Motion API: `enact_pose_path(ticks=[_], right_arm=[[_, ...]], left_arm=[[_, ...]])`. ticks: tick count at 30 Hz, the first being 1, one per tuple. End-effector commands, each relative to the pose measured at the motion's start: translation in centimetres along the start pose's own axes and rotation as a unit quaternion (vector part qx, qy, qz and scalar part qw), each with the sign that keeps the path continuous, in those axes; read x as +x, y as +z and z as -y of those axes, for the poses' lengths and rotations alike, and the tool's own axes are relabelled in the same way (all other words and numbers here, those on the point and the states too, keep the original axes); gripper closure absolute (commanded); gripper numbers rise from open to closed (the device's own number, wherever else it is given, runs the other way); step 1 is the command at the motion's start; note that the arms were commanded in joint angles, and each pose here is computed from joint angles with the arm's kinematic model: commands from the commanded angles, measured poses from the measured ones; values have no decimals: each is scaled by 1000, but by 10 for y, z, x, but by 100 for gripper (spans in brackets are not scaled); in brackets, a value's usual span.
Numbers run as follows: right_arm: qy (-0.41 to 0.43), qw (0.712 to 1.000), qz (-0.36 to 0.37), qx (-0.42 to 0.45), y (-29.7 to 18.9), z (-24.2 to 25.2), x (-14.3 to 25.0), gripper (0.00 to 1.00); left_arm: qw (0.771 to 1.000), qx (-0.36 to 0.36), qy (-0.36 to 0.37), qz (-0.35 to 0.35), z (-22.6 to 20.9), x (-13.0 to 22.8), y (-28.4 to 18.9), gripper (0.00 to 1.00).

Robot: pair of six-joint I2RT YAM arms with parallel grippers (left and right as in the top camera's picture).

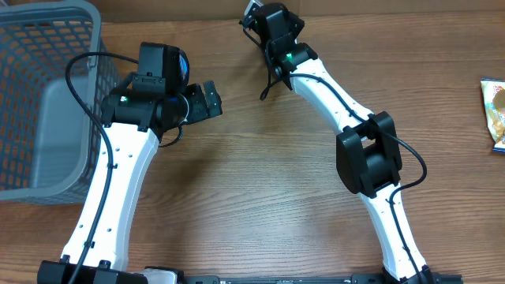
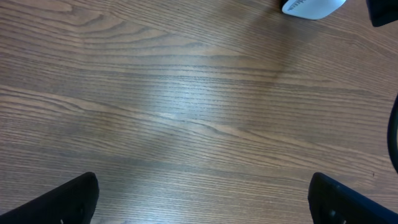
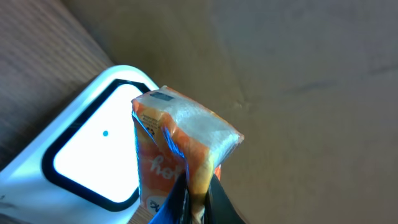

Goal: Scan the item barcode
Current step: 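Carry the orange pack right to the table's right edge and release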

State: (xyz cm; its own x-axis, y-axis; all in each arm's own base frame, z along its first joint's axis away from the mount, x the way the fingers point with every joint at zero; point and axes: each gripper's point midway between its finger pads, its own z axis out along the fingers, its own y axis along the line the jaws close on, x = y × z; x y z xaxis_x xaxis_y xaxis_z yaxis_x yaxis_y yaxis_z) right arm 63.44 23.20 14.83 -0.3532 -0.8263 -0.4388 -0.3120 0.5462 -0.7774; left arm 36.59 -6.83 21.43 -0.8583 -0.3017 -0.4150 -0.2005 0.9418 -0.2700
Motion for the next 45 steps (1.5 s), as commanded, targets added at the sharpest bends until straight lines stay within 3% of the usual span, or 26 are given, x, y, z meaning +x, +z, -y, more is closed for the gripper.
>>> enact_pose_path(ticks=[1, 5, 7, 9, 14, 17, 20, 24, 28, 36, 40, 42, 45], right_arm=[[110, 992, 3, 58, -18, 76, 2, 96], [215, 970, -25, 109, -28, 145, 39, 96], [286, 945, -58, 146, -33, 183, 77, 96], [380, 903, -112, 165, -35, 218, 143, 96], [534, 803, -232, 129, -36, 235, 288, 96], [639, 710, -287, 74, -45, 228, 369, 96], [686, 657, -310, 31, -60, 226, 419, 96], [722, 595, -348, 52, -90, 235, 489, 96], [737, 566, -361, 78, -109, 245, 530, 96], [738, 549, -379, 104, -125, 248, 556, 96], [731, 524, -406, 163, -138, 251, 573, 96], [730, 525, -406, 164, -138, 252, 573, 78], [730, 525, -406, 164, -138, 252, 573, 41]], left_arm=[[1000, -4, 8, 2, -1, -1, 1, 0], [1000, -4, 8, 2, 0, -1, 1, 0], [1000, -4, 8, 2, 0, -1, 1, 0], [1000, -4, 8, 2, 0, -1, 1, 0], [1000, -4, 8, 2, 0, -1, 1, 0], [1000, -4, 8, 2, 0, -1, 1, 0], [1000, -4, 8, 2, 0, -1, 1, 0], [1000, -4, 8, 2, 0, -1, 1, 0], [1000, -4, 8, 2, 0, -1, 1, 0], [1000, -4, 8, 2, -1, -1, 1, 0], [1000, -4, 8, 2, 0, -1, 1, 0], [1000, -4, 8, 2, 0, -1, 1, 0], [1000, -4, 8, 2, 0, -1, 1, 0]])
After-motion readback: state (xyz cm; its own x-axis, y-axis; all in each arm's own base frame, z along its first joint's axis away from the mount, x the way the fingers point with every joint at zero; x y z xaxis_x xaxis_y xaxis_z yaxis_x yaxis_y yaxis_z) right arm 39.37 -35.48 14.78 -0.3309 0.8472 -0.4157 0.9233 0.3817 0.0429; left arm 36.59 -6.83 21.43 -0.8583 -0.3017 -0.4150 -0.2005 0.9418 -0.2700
